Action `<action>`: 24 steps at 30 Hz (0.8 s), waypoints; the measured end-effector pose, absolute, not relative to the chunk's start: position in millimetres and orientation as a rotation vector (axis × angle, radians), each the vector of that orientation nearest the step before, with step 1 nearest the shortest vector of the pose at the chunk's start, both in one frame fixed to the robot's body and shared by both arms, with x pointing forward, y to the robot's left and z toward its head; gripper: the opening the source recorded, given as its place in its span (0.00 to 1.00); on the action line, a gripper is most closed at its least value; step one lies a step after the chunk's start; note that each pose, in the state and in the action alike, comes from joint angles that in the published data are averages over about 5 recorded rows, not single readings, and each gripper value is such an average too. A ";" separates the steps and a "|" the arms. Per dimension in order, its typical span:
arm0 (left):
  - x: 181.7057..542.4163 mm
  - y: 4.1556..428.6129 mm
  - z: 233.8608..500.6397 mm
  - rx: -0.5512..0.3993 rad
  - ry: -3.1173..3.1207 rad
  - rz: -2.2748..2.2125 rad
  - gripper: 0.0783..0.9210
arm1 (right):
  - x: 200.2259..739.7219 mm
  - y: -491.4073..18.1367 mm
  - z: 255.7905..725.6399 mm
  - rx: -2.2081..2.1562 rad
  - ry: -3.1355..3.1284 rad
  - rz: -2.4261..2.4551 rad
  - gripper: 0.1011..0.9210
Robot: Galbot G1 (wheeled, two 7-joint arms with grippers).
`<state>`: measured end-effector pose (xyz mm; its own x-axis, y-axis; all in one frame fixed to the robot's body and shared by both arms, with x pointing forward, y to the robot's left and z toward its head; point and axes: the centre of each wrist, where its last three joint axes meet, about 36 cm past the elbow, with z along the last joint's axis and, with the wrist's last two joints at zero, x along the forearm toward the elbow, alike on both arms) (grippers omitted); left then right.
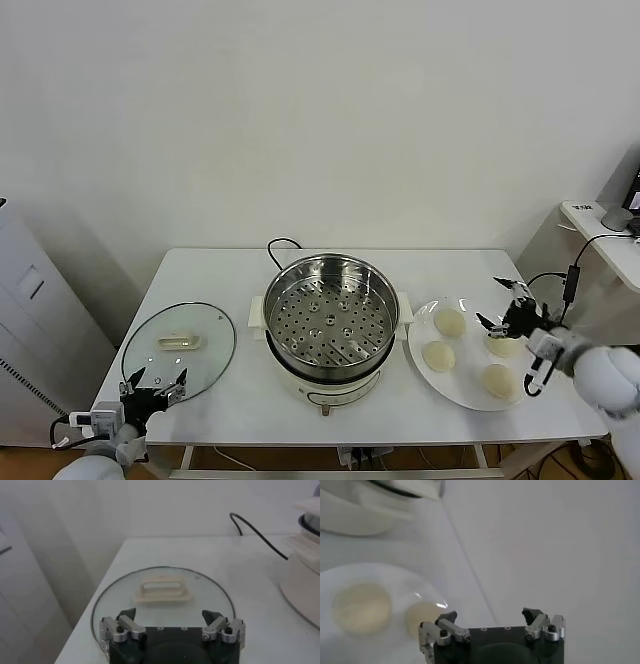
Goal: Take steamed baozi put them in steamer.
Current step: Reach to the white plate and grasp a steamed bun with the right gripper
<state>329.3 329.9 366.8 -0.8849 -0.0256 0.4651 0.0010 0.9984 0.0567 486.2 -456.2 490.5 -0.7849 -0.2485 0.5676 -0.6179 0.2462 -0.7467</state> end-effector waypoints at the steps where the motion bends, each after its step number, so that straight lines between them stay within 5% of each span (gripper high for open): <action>1: 329.5 329.4 366.8 0.017 -2.656 -0.075 0.88 | 493.8 -456.1 494.8 0.832 -2.158 1.550 0.88; 24: 334.8 323.6 363.7 0.014 -2.648 -0.065 0.88 | 609.5 -450.7 520.6 1.185 -1.625 1.453 0.88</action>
<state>334.8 323.6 363.7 -0.8810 -0.0217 0.4726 0.0014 0.9988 0.0484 609.5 -450.7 520.6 -0.3815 -0.2007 0.9023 -0.9191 -0.0218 -0.3934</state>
